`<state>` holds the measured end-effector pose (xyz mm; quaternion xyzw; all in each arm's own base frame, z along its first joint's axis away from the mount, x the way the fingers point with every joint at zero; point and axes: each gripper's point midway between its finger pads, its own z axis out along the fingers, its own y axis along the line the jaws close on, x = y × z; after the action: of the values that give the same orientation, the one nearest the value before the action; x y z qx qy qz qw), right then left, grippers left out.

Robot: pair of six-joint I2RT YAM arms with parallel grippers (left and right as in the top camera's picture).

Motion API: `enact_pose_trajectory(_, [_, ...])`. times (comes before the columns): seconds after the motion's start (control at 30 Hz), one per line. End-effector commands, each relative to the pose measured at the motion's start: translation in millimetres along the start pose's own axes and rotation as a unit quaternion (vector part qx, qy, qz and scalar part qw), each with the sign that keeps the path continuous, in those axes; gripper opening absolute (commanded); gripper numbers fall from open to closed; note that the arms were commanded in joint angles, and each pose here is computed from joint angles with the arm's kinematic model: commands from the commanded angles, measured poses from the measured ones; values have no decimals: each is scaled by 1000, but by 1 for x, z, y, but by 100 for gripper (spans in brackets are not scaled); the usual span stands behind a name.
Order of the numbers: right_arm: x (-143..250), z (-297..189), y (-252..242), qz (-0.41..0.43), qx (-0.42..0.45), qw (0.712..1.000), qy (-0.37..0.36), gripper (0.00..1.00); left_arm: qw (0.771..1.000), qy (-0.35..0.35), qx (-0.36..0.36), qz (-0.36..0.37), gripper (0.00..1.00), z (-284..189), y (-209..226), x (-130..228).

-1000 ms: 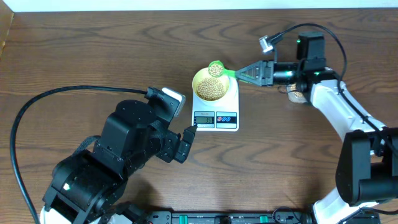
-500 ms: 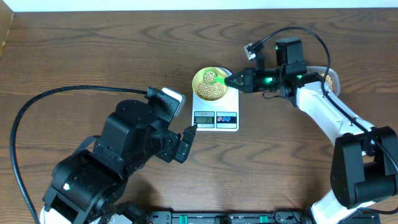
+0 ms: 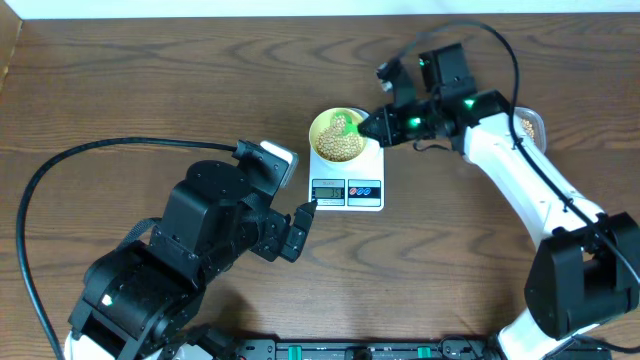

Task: Scoop item into bowl and weigh 50g on scale
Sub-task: 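Tip the scoop to pour soybeans into the yellow bowl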

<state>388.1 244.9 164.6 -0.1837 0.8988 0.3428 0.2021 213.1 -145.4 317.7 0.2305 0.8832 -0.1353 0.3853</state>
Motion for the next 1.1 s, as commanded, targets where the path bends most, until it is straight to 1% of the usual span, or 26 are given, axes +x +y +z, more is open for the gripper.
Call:
enact_pose_trajectory(0.0, [-15,-7,-3,-67,79,995,-12,1,1000,-7,-2,-1,98,-3,1,-4])
enact_pose_trajectory(0.27, [-22,-16,-1,-131,178,975,1,1,1000,-7,-2,-1,98,-3,1,-4])
enact_pose_trajectory(0.67, [-26,-24,14,-216,272,938,16,1,1000,-7,-2,-1,98,-3,1,-4])
enact_pose_trajectory(0.83, [-28,-30,21,-232,291,928,19,1,1000,-7,-2,-1,98,-3,1,-4])
enact_pose_trajectory(1.07, [-29,-38,27,-241,299,923,20,1,1000,-7,-2,-1,98,-3,1,-4])
